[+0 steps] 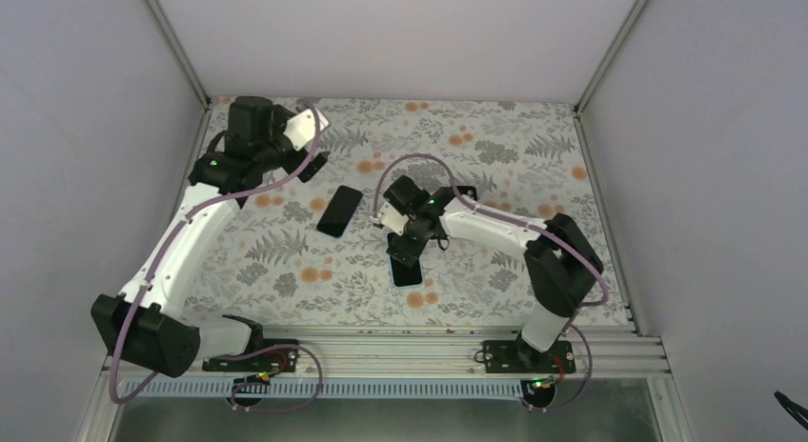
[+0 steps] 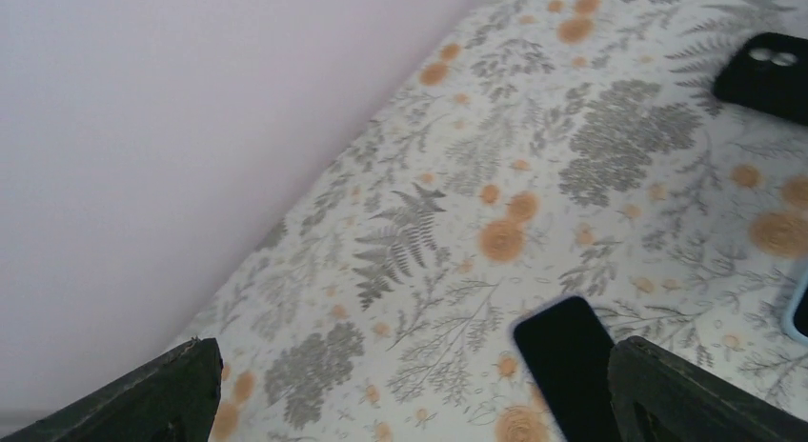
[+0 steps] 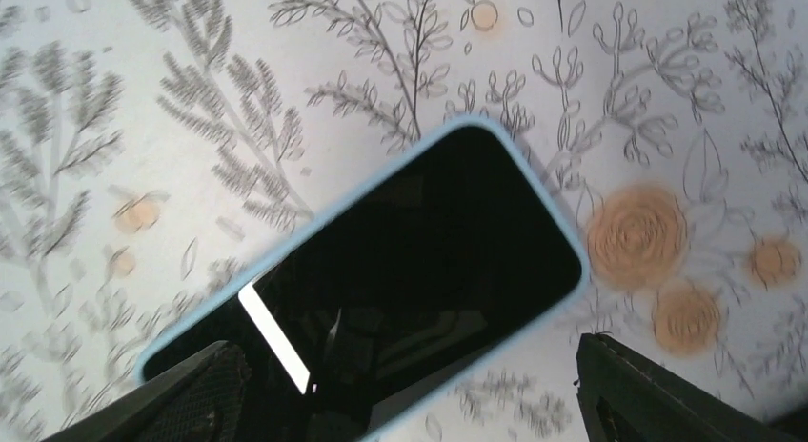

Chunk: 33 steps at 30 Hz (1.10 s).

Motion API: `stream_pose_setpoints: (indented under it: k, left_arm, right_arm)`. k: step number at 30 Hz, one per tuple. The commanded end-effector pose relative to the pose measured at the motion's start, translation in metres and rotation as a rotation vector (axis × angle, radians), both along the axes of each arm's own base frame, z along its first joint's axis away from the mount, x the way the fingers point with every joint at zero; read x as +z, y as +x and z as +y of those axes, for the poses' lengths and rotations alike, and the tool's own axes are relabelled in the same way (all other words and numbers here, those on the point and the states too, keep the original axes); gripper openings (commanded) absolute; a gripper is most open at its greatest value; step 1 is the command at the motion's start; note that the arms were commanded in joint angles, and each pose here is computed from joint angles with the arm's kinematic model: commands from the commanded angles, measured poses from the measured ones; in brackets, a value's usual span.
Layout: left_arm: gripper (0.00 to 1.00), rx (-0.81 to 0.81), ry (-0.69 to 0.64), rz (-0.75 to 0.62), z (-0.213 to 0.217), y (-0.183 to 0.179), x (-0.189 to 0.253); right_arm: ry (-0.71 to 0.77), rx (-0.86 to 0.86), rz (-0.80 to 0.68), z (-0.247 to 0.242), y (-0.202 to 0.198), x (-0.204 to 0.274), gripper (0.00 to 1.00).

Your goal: Take the phone out of the phone case

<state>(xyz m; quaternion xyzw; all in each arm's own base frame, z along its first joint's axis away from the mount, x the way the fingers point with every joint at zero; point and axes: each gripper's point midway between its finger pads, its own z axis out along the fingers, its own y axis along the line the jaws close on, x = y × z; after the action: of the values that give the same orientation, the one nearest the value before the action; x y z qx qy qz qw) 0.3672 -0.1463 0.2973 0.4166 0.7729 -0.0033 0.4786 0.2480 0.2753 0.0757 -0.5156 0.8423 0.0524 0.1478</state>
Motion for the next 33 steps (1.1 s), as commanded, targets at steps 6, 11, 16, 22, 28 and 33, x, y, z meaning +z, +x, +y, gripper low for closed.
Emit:
stream_pose_setpoints:
  k: [6,11,16,22,28,33]
  left_arm:
    - [1.00,0.155,-0.062,-0.005,0.035,0.009,0.007]
    - [1.00,0.195,-0.066,-0.012,0.044,0.012,0.000]
    - [1.00,0.222,-0.064,-0.013,0.051,0.015,-0.006]
    - [1.00,0.235,-0.056,-0.005,0.058,0.018,-0.014]
    - [1.00,0.229,-0.064,0.002,0.057,0.020,-0.017]
    - [1.00,0.231,-0.054,0.026,0.058,0.023,-0.024]
  right_arm:
    - [-0.008,0.112,-0.171,0.062,0.016,-0.015,0.87]
    - [0.008,0.121,-0.205,0.082,0.026,-0.015,0.86]
    - [-0.072,0.122,-0.265,0.076,0.042,-0.027,0.86]
    - [-0.143,0.097,-0.292,0.056,0.055,-0.043,0.86]
    - [-0.181,0.044,-0.325,0.031,0.075,-0.045,0.86]
    - [-0.194,-0.006,-0.290,-0.003,0.085,-0.049,0.85]
